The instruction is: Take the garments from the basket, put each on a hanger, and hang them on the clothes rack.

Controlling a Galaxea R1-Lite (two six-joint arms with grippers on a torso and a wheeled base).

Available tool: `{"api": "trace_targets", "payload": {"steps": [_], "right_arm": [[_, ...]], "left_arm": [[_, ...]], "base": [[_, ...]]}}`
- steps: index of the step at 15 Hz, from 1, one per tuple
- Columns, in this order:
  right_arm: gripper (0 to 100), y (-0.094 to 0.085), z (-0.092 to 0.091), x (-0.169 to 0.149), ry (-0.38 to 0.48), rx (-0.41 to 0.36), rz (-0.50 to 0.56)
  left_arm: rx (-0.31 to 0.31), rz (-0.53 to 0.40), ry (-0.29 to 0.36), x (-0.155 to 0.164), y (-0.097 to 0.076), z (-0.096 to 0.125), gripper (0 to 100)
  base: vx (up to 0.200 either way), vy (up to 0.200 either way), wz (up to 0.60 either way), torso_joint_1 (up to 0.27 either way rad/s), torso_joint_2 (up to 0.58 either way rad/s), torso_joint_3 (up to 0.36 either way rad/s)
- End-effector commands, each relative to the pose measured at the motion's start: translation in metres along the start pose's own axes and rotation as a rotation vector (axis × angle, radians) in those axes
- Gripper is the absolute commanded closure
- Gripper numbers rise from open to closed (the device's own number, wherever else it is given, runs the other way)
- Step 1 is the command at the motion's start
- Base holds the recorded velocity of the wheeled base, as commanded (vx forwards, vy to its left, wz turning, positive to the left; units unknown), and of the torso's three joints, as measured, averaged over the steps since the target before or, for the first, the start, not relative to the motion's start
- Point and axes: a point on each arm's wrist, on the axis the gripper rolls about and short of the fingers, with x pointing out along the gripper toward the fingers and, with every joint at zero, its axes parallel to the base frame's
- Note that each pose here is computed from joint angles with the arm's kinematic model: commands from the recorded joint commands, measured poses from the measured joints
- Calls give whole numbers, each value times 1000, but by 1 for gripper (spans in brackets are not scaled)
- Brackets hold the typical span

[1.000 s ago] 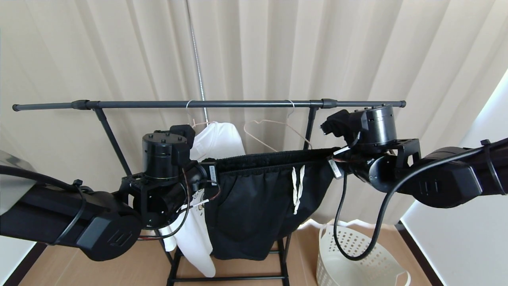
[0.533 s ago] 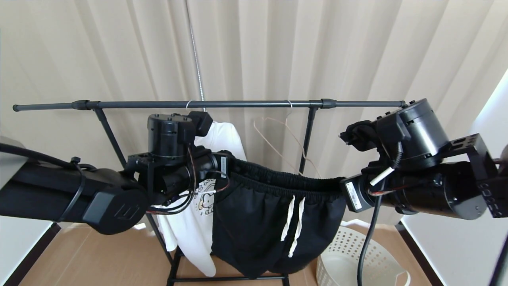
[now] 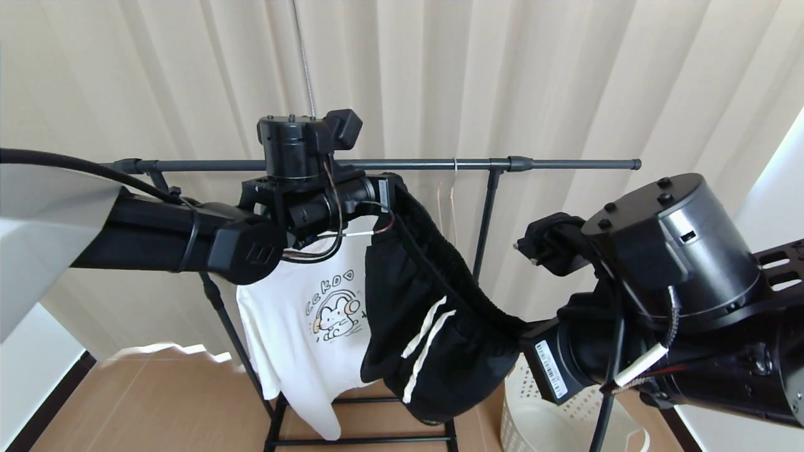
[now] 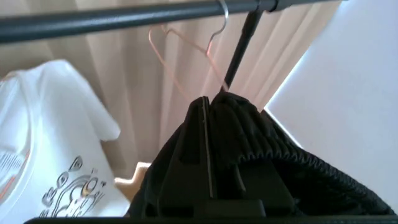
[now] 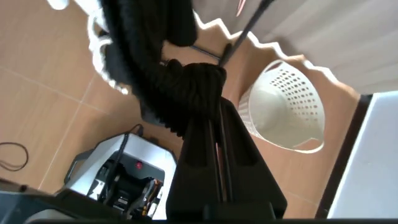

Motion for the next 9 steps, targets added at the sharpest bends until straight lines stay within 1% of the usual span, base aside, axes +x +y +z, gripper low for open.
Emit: {"api": "trace_targets", "payload": {"steps": [1,2,3,4,5,6,7,8,9], "right_arm": [[100,30,-3,-3,4,-3,74],[100,43,0,-2,1,37,101],[100,52,5,0,-3,83,115],[100,56,6,3,-1,101,118],[100,68,9,13,13,165,122],[100,71,11,17,14,194,121],[100,71,13,17,11,202,120],[100,68,14,16,6,210,114],[100,60,17,17,5,220,94]], "left_arm": [[-23,-29,-1,34,9,-1,100],[-47,-60,2,43,9,2,100],[-73,-86,-6,48,9,7,100],[-82,-94,-11,49,9,10,100],[-111,-96,-6,52,10,14,100],[-117,-95,3,53,11,13,100],[-118,-89,7,52,13,12,100],[-121,-84,10,50,15,13,100],[-126,-69,32,48,18,11,100]], "base": [[0,0,0,0,0,0],[0,0,0,0,0,0],[0,0,0,0,0,0],[0,0,0,0,0,0],[0,0,0,0,0,0],[0,0,0,0,0,0],[0,0,0,0,0,0],[0,0,0,0,0,0],[0,0,0,0,0,0]]}}
